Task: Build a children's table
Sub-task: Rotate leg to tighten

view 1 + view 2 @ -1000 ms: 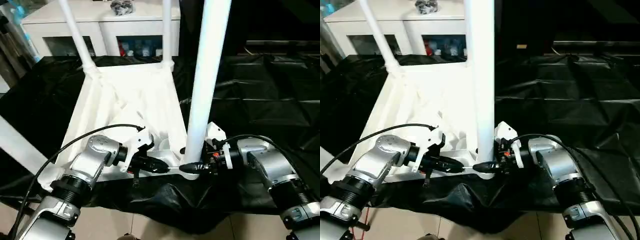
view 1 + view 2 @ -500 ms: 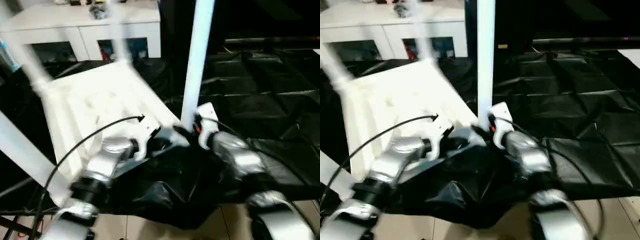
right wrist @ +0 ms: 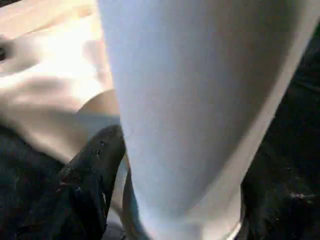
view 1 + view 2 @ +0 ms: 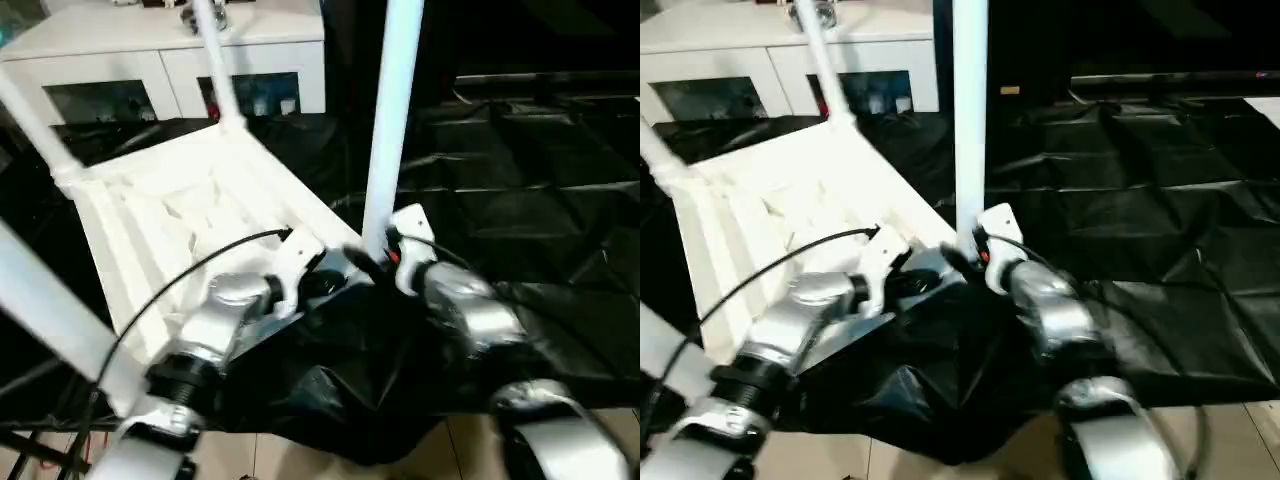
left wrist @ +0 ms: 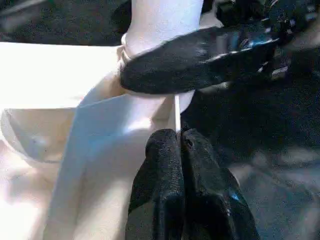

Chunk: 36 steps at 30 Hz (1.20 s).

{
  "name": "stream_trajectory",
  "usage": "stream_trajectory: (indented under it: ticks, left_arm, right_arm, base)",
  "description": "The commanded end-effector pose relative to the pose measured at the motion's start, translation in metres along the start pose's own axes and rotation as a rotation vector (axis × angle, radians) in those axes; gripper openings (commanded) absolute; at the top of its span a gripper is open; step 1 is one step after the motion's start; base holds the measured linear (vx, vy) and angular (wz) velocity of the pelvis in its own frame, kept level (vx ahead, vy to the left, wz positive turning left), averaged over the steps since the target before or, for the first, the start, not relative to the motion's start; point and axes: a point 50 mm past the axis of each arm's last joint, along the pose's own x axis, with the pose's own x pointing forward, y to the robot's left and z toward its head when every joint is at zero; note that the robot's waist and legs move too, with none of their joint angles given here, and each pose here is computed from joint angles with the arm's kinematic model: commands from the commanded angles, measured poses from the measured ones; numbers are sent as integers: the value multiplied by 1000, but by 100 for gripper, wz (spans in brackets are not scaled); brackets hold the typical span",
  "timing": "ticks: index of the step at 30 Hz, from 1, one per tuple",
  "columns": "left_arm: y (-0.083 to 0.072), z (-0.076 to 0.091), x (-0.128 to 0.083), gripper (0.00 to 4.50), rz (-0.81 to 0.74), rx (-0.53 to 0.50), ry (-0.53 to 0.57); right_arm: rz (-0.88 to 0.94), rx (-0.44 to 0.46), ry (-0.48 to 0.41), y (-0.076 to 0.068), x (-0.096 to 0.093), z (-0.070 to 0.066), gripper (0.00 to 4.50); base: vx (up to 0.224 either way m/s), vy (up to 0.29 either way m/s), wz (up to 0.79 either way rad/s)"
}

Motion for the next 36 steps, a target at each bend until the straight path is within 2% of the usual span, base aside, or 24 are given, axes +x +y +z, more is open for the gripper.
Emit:
stream_trajectory:
  ticks: [1,2,5,10,12,21,24,25,27,28,31,32,33,34,36]
  left_arm:
    - [-14,16,2,0,-194,90,-35]
    - [-14,16,2,0,-196,91,-34]
    - [-7,13,-8,0,-229,101,-5]
    - [-3,11,-16,0,-283,103,22]
    - [0,12,-19,0,-291,109,27]
    - [2,12,-19,0,-268,102,19]
    - [2,13,-18,0,-244,90,4]
    - [1,13,-16,0,-219,81,-8]
    - [2,14,-7,0,-124,51,-32]
    - [2,14,-7,0,-124,51,-32]
    - [0,17,5,0,-19,-2,-63]
    - [0,17,5,0,-19,-2,-63]
    - [-3,19,14,0,24,-42,-91]
    - [-3,20,15,0,30,-46,-93]
    - [-7,21,24,0,70,-61,-103]
  right_arm:
    - [331,-72,24,28,2,2,339]
    - [338,-73,25,28,1,2,339]
    - [536,-111,75,34,-17,1,339]
    - [646,-119,118,38,-26,-1,339]
    - [687,-110,138,40,-29,-1,315]
    - [693,-101,151,44,-28,-2,262]
    - [673,-88,141,44,-27,-3,257]
    - [633,-78,132,44,-24,-3,257]
    - [432,-37,110,40,-9,-9,254]
    - [432,-37,110,40,-9,-9,254]
    - [153,26,103,33,12,-15,254]
    - [153,26,103,33,12,-15,254]
    - [-19,69,106,31,24,-18,253]
    - [-45,76,106,30,26,-18,252]
    - [-238,131,117,26,35,-18,252]
  base:
    - [0,0,0]
    - [0,0,0]
    - [0,0,0]
    - [0,0,0]
    - [0,0,0]
    - [0,0,0]
    - [0,0,0]
    - [0,0,0]
    - [0,0,0]
    - [0,0,0]
    - [0,0,0]
    - [0,0,0]
    - [0,0,0]
    - [0,0,0]
    - [0,0,0]
